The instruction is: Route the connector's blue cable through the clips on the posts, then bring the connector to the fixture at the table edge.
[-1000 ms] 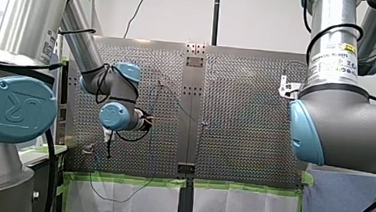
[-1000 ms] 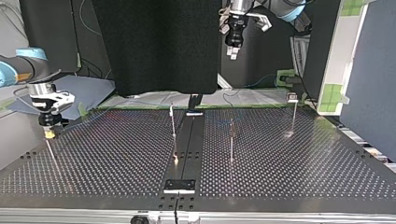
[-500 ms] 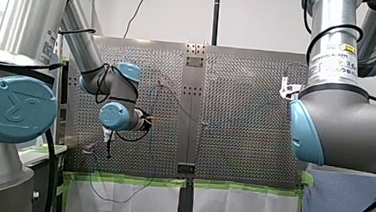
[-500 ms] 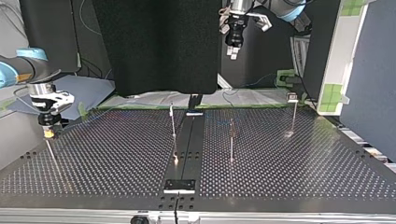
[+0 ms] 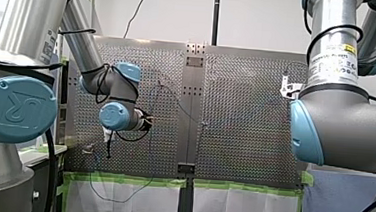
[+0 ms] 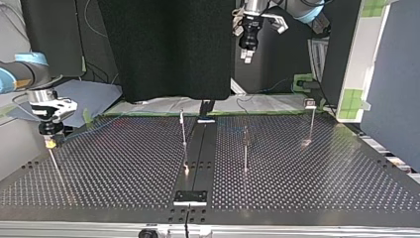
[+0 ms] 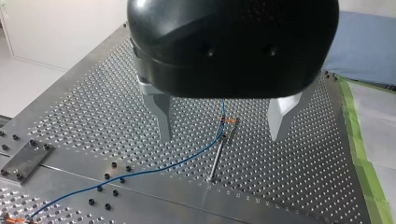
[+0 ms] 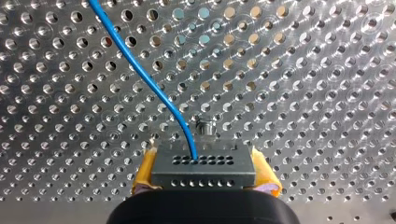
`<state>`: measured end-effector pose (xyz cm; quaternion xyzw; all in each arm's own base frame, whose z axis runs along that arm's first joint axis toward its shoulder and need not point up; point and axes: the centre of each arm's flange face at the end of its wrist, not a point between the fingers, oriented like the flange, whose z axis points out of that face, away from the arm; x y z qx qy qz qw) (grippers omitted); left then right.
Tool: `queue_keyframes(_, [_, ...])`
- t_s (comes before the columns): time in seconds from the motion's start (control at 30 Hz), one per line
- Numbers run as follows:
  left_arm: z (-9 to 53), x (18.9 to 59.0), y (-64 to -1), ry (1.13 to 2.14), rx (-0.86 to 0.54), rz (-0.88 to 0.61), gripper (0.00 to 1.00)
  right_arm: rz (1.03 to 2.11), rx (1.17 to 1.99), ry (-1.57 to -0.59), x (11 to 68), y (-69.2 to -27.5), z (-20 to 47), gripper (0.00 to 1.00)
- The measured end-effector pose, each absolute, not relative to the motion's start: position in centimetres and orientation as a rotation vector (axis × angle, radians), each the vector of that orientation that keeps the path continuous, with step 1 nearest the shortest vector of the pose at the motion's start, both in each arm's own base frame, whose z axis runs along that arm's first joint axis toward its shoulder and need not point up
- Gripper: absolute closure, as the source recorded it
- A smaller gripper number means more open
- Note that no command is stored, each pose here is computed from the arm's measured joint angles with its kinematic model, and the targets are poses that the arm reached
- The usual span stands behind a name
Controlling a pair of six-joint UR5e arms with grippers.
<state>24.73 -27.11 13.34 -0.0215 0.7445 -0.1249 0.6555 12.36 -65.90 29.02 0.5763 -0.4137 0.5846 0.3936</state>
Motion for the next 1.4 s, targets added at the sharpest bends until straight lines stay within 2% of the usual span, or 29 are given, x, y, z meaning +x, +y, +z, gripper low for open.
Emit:
queue_keyframes(0.87, [13.3, 24.9, -26.9, 1.697, -0.049, -0.274, 0.0, 1.51, 1.506, -1.016, 11.2, -66.1, 28.9, 1.0])
queue_keyframes(1.4, [13.2, 24.8, -26.8, 1.705, -0.044, -0.269, 0.0, 1.517, 1.504, -1.013, 11.2, -66.3, 28.8, 1.0])
